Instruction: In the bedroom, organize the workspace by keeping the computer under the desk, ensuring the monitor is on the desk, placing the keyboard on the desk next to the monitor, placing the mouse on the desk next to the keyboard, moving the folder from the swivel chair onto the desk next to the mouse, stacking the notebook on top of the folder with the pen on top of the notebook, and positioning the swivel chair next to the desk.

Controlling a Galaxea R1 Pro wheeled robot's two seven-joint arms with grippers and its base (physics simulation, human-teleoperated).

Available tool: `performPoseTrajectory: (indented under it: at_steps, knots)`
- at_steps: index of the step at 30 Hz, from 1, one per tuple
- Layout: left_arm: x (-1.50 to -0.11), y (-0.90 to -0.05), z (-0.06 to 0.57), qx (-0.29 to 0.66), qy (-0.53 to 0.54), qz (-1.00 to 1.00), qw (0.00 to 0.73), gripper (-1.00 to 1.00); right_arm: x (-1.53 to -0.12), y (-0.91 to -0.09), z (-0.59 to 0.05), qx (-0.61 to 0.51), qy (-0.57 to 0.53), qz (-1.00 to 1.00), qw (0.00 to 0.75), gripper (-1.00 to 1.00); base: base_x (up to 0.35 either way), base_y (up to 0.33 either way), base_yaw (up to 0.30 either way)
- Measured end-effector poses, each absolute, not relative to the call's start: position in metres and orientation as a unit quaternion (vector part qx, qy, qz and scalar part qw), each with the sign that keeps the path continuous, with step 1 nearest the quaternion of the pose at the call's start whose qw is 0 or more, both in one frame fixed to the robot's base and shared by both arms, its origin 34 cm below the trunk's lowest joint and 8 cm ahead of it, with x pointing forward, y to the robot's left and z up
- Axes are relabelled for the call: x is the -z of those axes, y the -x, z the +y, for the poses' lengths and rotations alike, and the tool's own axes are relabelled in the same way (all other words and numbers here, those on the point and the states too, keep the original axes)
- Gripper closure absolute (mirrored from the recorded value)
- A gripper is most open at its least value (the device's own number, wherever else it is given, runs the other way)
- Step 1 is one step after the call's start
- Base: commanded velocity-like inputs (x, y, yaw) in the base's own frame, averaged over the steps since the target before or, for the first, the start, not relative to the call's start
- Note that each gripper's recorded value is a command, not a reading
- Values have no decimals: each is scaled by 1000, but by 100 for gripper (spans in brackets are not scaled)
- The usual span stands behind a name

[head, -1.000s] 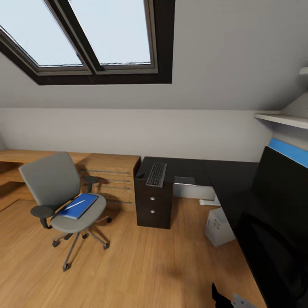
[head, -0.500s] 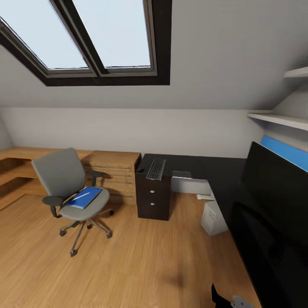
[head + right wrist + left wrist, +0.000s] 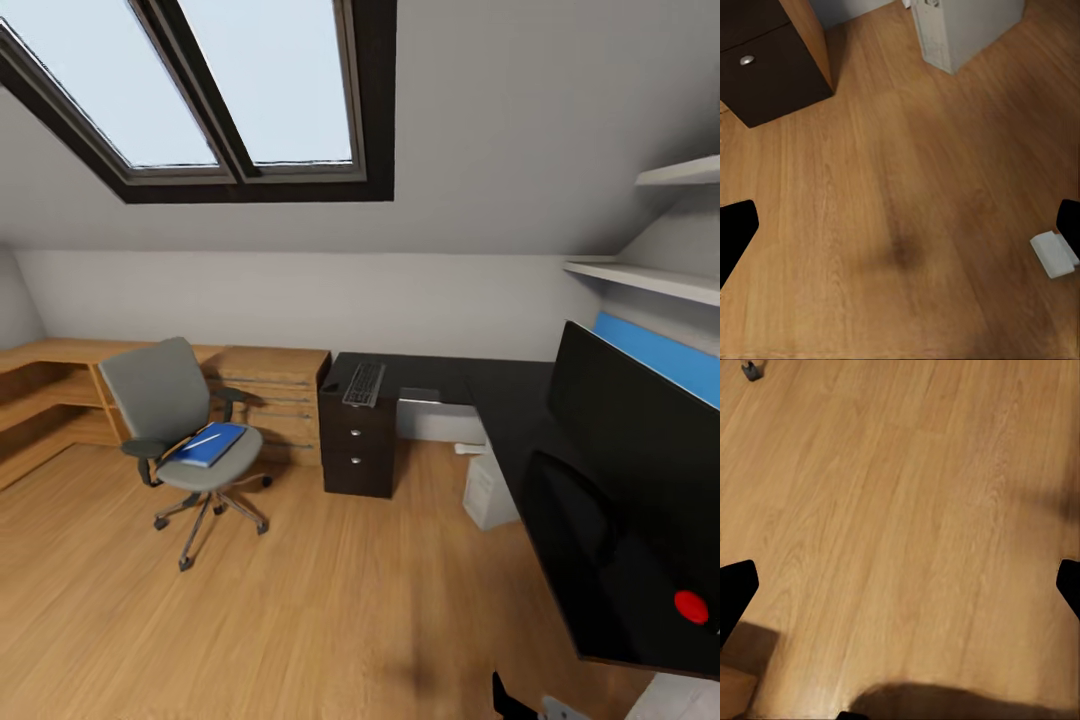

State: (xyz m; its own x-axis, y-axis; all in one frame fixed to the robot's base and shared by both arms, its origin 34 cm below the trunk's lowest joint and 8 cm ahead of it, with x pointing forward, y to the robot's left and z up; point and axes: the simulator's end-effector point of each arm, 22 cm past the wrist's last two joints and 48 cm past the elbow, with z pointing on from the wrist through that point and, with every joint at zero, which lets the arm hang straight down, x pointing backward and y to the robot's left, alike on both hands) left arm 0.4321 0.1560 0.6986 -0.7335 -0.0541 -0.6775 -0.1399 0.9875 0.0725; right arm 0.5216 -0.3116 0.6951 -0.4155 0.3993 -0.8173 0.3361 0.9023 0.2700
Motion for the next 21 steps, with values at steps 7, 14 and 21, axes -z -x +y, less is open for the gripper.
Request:
performPoseTrajectory:
  at_steps: [7, 14, 21]
  knots:
    - [-698, -432, 157, -60, 52, 929, 361, -100, -695, -523, -306, -35, -197, 846, 495, -100, -307, -175, 0]
    - [-699, -432, 156, -60, 52, 929, 361, -100, -695, -523, -304, -36, -189, 847, 495, -100, -233, -267, -44]
    - [-704, -439, 172, -68, 61, 921, 379, -100, -696, -523, -304, -36, -189, 847, 495, -100, -88, -121, -242]
